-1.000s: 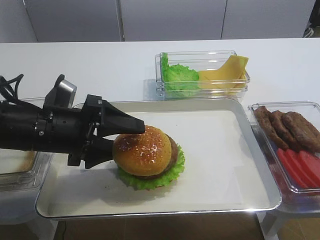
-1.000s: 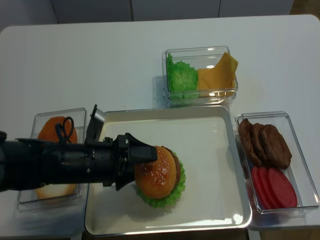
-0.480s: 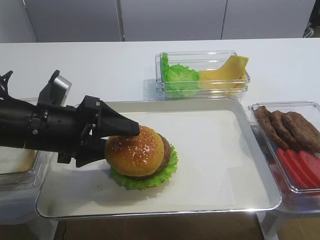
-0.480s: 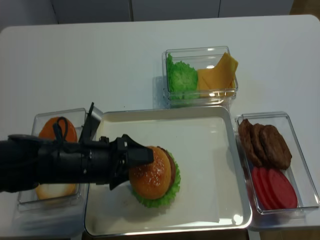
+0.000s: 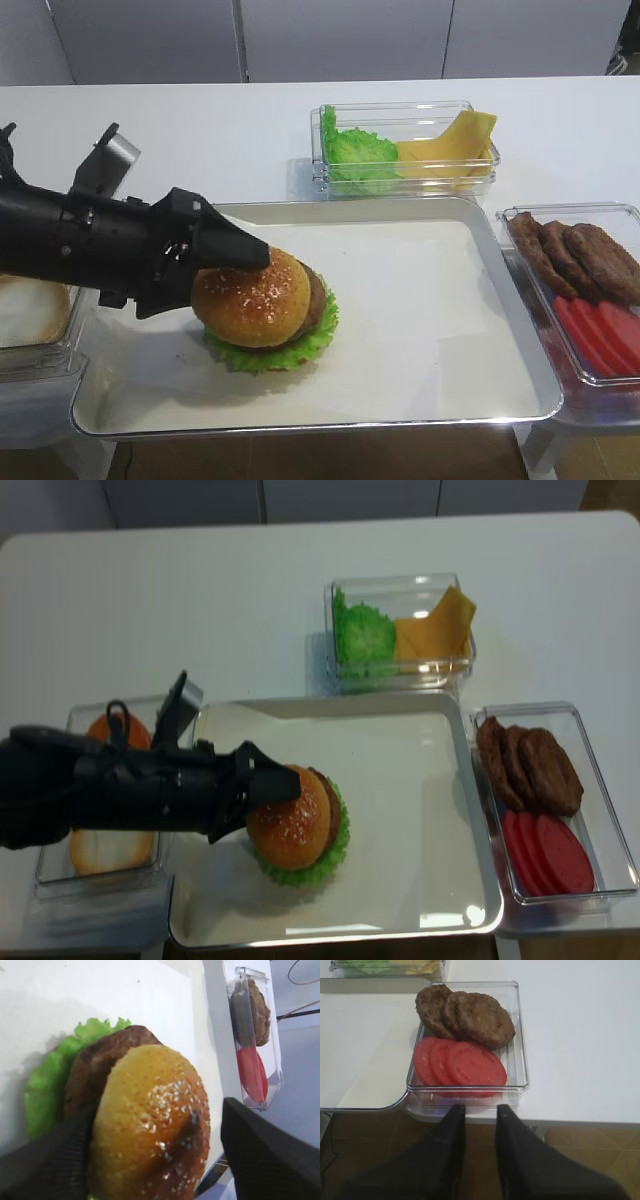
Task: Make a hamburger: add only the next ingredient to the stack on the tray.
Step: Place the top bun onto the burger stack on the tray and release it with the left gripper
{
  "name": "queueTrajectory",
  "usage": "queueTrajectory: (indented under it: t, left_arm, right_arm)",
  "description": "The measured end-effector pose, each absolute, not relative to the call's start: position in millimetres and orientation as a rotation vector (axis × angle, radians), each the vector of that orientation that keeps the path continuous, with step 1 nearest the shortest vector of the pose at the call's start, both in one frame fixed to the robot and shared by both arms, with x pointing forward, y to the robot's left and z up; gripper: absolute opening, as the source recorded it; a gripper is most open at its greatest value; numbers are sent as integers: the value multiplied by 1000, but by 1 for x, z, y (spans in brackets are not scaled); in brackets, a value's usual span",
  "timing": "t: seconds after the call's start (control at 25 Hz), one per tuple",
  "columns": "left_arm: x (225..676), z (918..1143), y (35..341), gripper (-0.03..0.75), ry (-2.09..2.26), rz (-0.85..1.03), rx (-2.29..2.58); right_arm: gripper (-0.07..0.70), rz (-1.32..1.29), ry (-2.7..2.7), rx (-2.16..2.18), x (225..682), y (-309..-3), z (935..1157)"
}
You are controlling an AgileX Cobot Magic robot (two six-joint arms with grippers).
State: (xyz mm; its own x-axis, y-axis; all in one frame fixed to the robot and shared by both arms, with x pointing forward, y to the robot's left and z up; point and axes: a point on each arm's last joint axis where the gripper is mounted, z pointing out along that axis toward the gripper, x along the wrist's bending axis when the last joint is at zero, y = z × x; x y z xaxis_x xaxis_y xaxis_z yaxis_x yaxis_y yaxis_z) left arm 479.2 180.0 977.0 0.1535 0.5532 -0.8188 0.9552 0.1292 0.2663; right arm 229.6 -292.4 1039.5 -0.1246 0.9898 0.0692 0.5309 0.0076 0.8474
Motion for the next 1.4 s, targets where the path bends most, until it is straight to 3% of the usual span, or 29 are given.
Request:
queueTrajectory:
  t: [1.4]
  left_arm:
    - [483, 979, 182, 534, 1534, -507, 1563]
  right_arm:
    - [180, 1021, 1711, 1568, 230, -292, 1040]
